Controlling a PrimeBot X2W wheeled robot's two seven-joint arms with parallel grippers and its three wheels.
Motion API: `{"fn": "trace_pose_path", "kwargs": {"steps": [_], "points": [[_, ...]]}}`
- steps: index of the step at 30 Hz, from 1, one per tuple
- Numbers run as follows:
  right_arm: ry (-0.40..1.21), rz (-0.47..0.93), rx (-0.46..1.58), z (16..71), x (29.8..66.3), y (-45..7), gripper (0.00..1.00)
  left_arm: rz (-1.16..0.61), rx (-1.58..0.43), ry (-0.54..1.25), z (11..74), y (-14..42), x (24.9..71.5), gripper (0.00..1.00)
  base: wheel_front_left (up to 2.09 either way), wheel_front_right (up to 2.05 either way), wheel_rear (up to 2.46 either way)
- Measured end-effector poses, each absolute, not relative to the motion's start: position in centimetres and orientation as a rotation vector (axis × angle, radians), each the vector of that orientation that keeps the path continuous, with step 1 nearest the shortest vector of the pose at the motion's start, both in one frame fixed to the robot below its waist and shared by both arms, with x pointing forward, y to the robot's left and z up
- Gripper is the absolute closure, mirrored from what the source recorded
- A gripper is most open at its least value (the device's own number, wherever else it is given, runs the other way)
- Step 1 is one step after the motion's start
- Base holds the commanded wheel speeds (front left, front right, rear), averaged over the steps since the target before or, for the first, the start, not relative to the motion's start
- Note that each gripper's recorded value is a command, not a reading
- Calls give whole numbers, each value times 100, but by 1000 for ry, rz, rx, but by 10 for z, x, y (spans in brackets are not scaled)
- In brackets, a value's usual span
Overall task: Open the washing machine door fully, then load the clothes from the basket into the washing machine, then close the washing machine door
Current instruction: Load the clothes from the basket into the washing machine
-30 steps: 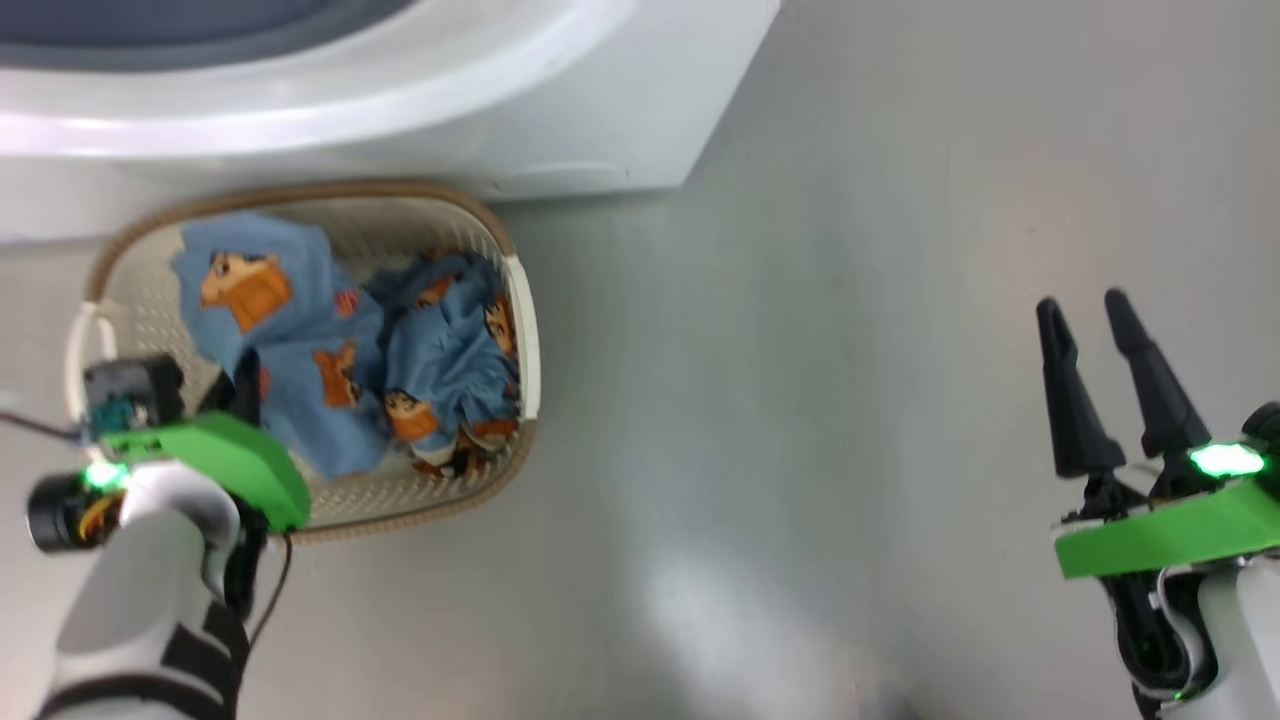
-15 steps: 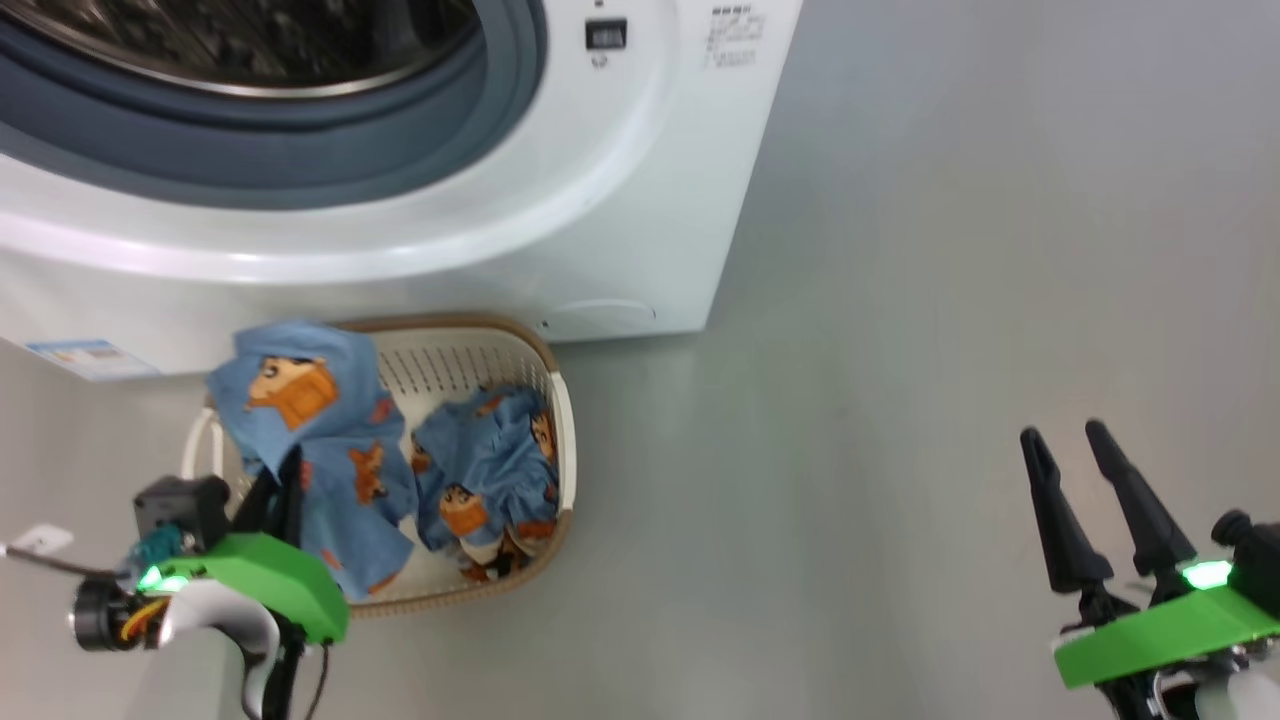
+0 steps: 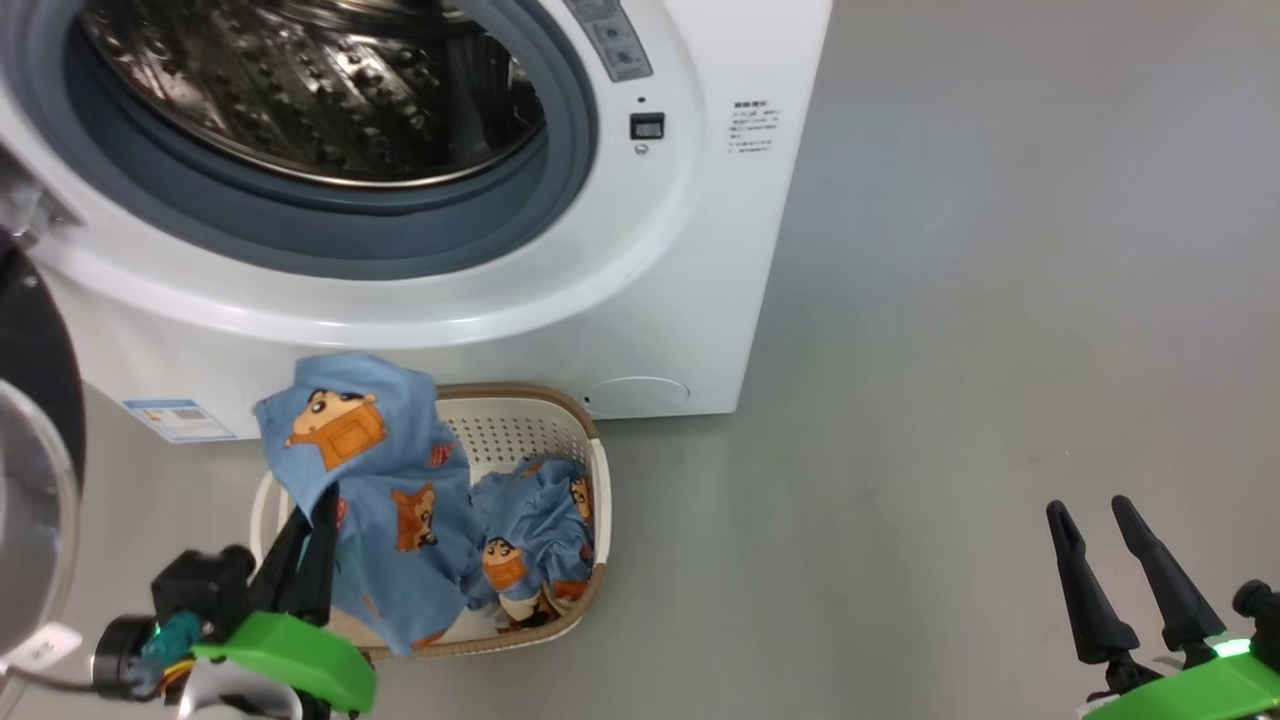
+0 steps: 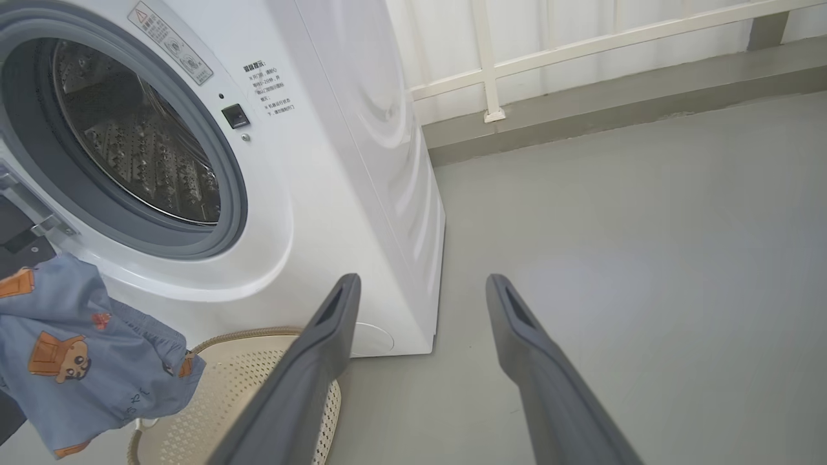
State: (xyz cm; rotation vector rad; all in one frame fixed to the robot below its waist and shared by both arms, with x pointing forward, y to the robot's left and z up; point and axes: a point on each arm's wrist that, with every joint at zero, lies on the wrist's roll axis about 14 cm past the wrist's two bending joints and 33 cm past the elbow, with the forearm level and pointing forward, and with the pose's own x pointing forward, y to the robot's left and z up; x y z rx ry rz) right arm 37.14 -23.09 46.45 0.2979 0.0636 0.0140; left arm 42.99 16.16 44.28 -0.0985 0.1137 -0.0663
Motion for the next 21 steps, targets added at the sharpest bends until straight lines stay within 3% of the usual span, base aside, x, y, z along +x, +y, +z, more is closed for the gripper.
{"fn": "trace_pose_path", "kwargs": {"steps": [21], "points": [[61, -35, 299, 465, 350, -244, 0, 4, -87, 70, 458, 176, 375, 100, 0, 0, 0]]}}
